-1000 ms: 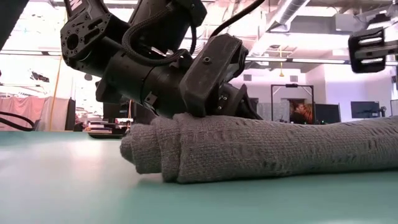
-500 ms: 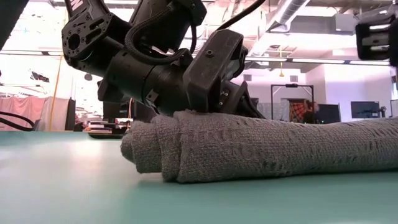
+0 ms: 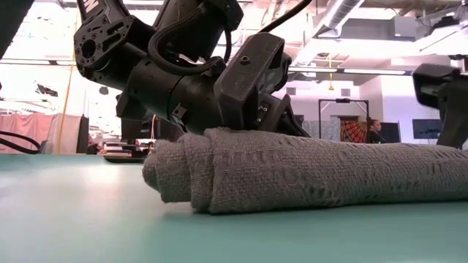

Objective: Roll towel
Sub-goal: Roll the black towel

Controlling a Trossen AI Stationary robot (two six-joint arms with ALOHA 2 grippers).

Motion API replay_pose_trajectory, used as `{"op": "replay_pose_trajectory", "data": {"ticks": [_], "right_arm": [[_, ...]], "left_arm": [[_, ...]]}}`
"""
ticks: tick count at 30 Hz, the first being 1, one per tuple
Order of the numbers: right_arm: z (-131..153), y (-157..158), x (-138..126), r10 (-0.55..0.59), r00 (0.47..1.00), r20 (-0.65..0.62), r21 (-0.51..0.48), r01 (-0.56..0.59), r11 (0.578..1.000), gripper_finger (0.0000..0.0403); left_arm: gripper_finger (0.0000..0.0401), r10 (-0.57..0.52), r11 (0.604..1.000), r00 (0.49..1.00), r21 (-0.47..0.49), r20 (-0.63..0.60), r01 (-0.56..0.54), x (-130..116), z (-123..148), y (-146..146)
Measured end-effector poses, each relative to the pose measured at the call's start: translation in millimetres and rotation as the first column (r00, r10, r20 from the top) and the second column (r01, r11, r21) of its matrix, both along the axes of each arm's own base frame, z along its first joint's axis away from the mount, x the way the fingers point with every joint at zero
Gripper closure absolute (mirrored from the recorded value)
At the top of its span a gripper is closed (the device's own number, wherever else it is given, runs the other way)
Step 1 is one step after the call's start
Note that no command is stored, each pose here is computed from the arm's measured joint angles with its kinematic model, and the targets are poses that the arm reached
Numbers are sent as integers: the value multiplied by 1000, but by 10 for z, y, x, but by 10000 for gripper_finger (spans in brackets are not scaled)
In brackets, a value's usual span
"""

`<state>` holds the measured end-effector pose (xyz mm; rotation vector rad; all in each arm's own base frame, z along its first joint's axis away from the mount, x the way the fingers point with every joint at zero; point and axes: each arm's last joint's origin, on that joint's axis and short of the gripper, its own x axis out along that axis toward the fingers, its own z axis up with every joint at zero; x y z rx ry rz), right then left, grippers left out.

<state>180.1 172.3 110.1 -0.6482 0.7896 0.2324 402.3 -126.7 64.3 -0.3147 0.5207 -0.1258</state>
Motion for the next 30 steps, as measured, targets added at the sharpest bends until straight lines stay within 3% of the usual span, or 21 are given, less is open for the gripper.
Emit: {"op": "replay_pose_trajectory", "data": {"ticks": [3,8,12,17,22,25,30], "right_arm": [[14,-27,27,-58,998,-1,59,58,997,213],[110,-115,73,-95,993,-70,200,107,974,370],[211,-220,136,-123,973,-193,405,193,894,366],[305,-400,233,-65,914,-401,624,324,711,365],[326,-554,322,-2,867,-498,700,403,589,368],[306,-647,391,21,846,-532,725,443,528,367],[239,-794,501,35,814,-580,743,510,434,366]], "left_arm": [[401,-7,1000,1000,0,-1,7,-2,-2,-1],[401,-15,1000,1000,3,-3,15,-4,-4,-4],[401,-13,1000,1000,-14,5,13,-14,4,-50],[401,-6,999,998,-35,62,9,-20,59,-184],[401,-54,998,993,-34,108,58,39,194,-402],[401,-65,997,988,51,141,58,57,409,-458],[401,-3,979,982,200,188,-35,14,907,-408]]}}
